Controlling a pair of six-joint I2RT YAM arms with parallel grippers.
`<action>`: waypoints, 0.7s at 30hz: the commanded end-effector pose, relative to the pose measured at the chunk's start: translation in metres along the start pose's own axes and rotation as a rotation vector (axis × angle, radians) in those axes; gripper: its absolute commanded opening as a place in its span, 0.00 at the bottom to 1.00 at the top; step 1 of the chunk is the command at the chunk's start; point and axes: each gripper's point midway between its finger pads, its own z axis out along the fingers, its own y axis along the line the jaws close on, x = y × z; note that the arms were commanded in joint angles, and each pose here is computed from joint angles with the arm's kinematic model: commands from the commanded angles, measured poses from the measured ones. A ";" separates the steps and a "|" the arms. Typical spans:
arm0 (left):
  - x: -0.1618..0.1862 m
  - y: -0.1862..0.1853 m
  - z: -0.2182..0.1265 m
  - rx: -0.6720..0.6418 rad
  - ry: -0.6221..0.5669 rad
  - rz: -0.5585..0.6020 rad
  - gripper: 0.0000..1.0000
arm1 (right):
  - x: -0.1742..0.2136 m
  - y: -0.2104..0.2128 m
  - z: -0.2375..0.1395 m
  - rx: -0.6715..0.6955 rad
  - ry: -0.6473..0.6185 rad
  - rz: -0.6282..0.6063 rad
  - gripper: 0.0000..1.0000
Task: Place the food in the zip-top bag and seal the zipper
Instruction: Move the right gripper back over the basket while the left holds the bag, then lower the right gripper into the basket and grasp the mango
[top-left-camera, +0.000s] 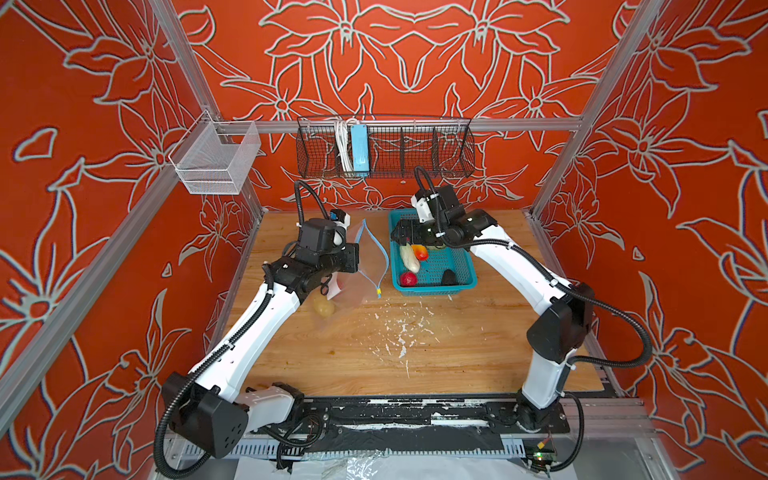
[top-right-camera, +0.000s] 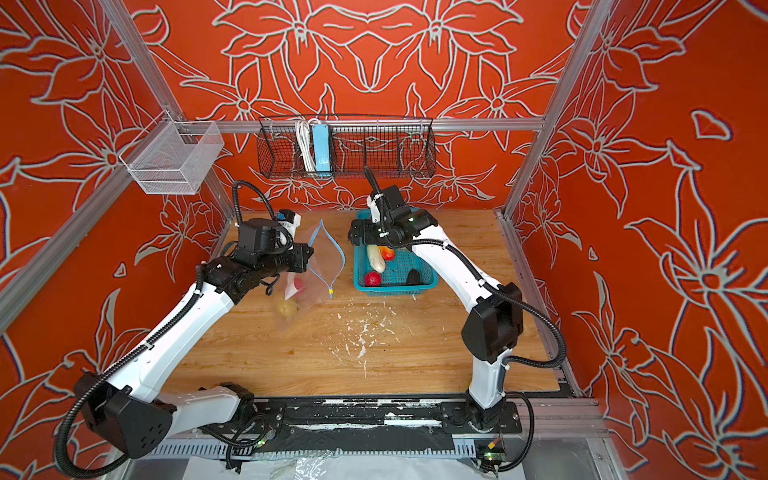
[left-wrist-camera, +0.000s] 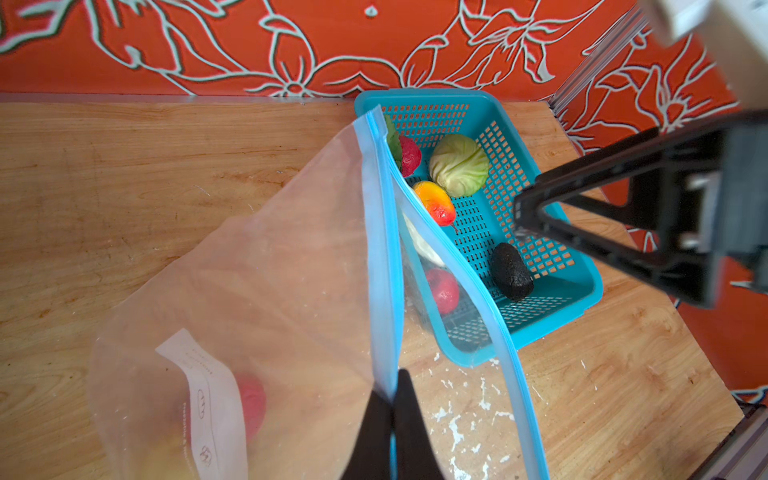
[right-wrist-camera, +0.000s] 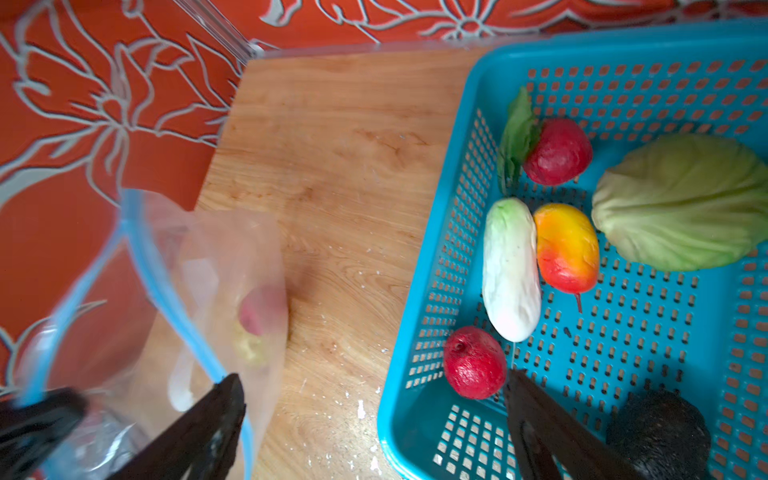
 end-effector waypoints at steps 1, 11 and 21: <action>-0.003 -0.002 -0.007 0.009 -0.023 0.010 0.00 | 0.001 -0.016 0.006 0.084 0.026 -0.017 0.98; -0.002 -0.002 -0.006 0.014 -0.022 0.007 0.00 | -0.004 -0.057 0.028 0.272 0.060 -0.047 0.98; -0.002 -0.002 -0.006 0.013 -0.021 0.008 0.00 | -0.003 -0.102 0.050 0.470 0.137 -0.067 0.98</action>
